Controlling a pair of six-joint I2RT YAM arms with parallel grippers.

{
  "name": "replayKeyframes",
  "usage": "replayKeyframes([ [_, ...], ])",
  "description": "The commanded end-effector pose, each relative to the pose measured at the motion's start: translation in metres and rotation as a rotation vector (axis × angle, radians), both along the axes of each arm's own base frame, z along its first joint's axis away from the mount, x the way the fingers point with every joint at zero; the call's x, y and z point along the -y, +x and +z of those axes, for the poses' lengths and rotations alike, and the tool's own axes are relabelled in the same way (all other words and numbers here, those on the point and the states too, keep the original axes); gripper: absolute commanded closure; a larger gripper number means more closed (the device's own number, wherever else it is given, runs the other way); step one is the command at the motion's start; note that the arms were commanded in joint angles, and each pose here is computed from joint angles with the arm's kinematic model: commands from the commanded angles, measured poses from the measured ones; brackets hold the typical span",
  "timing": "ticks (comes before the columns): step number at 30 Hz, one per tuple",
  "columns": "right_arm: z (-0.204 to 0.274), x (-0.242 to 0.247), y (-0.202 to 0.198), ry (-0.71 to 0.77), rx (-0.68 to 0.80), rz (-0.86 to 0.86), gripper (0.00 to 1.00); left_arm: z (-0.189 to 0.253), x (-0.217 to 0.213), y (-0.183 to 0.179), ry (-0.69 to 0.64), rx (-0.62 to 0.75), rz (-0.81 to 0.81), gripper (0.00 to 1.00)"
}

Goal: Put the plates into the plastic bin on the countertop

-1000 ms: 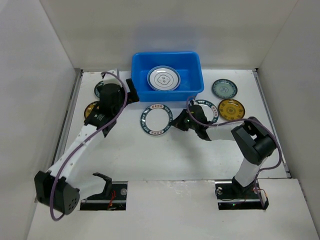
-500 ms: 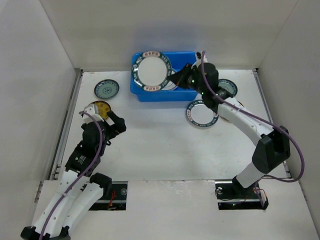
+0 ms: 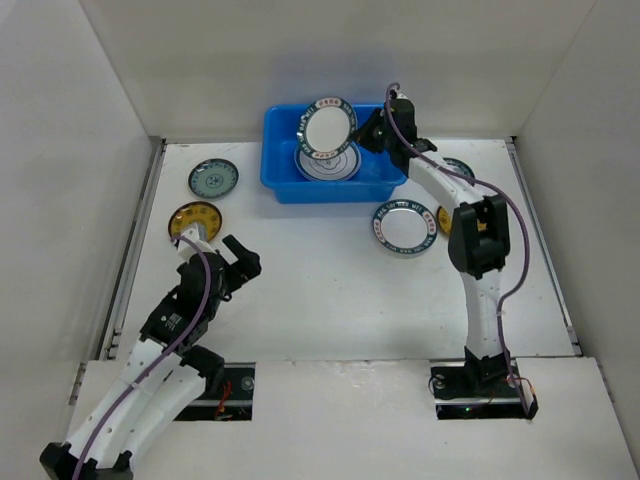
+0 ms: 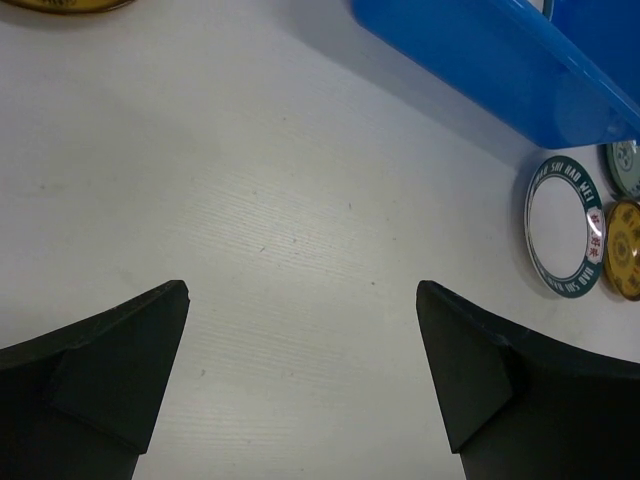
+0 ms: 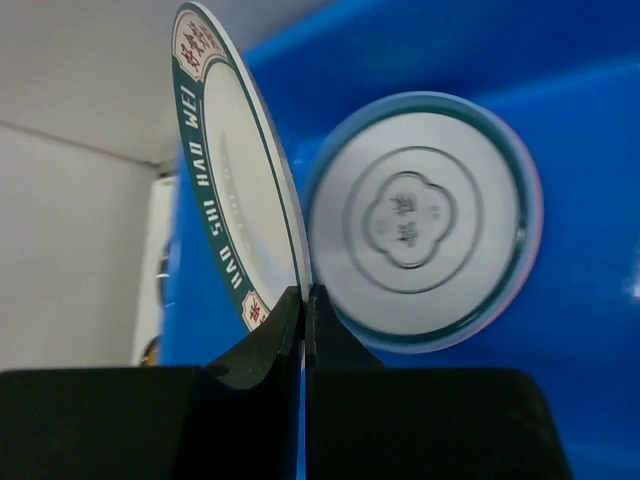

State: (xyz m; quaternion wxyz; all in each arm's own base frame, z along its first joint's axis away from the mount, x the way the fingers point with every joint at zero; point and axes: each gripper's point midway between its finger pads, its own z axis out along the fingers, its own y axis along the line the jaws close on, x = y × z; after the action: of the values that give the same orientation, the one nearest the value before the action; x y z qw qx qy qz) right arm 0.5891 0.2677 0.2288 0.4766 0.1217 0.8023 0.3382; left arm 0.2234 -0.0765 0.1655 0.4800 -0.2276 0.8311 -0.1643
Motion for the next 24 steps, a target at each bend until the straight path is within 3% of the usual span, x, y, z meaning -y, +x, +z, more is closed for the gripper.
replayKeyframes([
  [1,0.018,0.005,0.024,0.007,0.055,-0.008,1.0,-0.003,0.009,0.006,-0.047,0.007,0.004,0.0],
  [9,-0.032,0.006,0.047,-0.051,-0.031,-0.007,0.89,-0.011,0.017,0.016,-0.052,-0.009,-0.012,0.0],
  [15,-0.057,0.007,0.047,-0.092,-0.072,0.004,0.55,-0.015,0.02,0.024,-0.067,-0.02,-0.02,0.0],
  [18,-0.04,0.006,0.044,-0.099,-0.037,0.011,0.31,-0.014,0.019,0.027,-0.075,-0.017,-0.017,0.0],
  [24,0.049,0.01,0.033,-0.048,0.136,0.003,0.15,-0.015,0.023,0.033,-0.077,-0.025,-0.042,0.0],
])
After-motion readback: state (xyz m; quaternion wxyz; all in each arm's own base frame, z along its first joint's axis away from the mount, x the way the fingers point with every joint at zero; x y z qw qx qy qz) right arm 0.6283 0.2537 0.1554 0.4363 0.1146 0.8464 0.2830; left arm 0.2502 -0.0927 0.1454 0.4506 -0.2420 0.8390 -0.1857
